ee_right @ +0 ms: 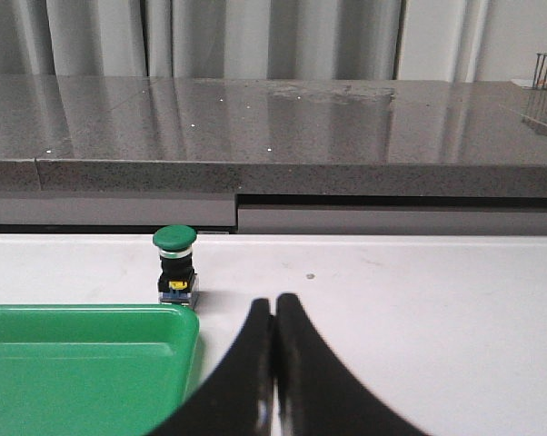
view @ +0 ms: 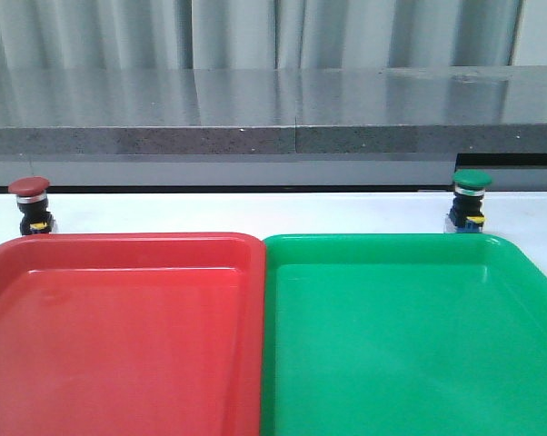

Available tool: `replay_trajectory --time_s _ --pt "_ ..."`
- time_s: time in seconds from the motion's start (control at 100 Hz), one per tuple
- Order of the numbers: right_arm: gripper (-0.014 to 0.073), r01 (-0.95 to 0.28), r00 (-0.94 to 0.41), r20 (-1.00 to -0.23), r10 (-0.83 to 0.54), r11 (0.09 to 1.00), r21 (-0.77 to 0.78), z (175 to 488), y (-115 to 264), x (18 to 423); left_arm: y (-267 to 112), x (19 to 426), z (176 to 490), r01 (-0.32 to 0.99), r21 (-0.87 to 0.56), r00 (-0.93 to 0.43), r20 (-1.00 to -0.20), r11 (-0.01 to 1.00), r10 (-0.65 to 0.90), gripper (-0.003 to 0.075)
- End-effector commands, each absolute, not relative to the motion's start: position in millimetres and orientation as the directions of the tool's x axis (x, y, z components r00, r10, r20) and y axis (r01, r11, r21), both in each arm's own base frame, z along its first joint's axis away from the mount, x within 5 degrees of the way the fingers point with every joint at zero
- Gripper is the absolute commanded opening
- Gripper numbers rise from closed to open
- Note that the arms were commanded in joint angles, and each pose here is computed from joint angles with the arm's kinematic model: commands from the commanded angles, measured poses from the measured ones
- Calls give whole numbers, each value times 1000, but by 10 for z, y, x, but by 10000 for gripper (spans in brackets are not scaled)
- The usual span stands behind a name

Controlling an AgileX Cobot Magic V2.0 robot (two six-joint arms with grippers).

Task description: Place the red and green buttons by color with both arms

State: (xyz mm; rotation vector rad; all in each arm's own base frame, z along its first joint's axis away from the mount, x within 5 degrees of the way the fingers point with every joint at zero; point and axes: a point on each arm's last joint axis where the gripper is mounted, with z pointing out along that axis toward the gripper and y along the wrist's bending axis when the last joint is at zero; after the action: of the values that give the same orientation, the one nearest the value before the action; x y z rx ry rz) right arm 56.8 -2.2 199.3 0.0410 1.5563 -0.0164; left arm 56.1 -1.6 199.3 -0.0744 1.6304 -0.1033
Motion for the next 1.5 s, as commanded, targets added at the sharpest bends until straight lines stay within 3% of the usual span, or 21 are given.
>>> replay_trajectory --time_s 0.0,0.26,0.66,1.03,1.28,1.49 --pt "-64 34 125 -992 -4 999 0 2135 -18 535 -10 541 2038 19 -127 33 -991 992 -127 -20" --pt "-64 34 125 -992 -4 999 0 2135 -18 535 -9 541 2047 19 -127 42 -991 992 -127 -20" --pt "-64 34 125 -992 -4 999 0 2135 -18 535 3 520 2208 24 -124 200 -972 992 -126 -21" --pt "-64 34 125 -992 -4 999 0 2135 -18 535 -6 463 2506 30 -121 164 -979 992 -124 -20" --pt "-64 34 125 -992 -4 999 0 2135 -18 535 -18 529 2880 23 -117 11 -993 993 -117 -20" --pt "-64 34 125 -992 -4 999 0 2135 -18 535 -25 861 3072 2 -111 -231 -967 994 -107 -20"
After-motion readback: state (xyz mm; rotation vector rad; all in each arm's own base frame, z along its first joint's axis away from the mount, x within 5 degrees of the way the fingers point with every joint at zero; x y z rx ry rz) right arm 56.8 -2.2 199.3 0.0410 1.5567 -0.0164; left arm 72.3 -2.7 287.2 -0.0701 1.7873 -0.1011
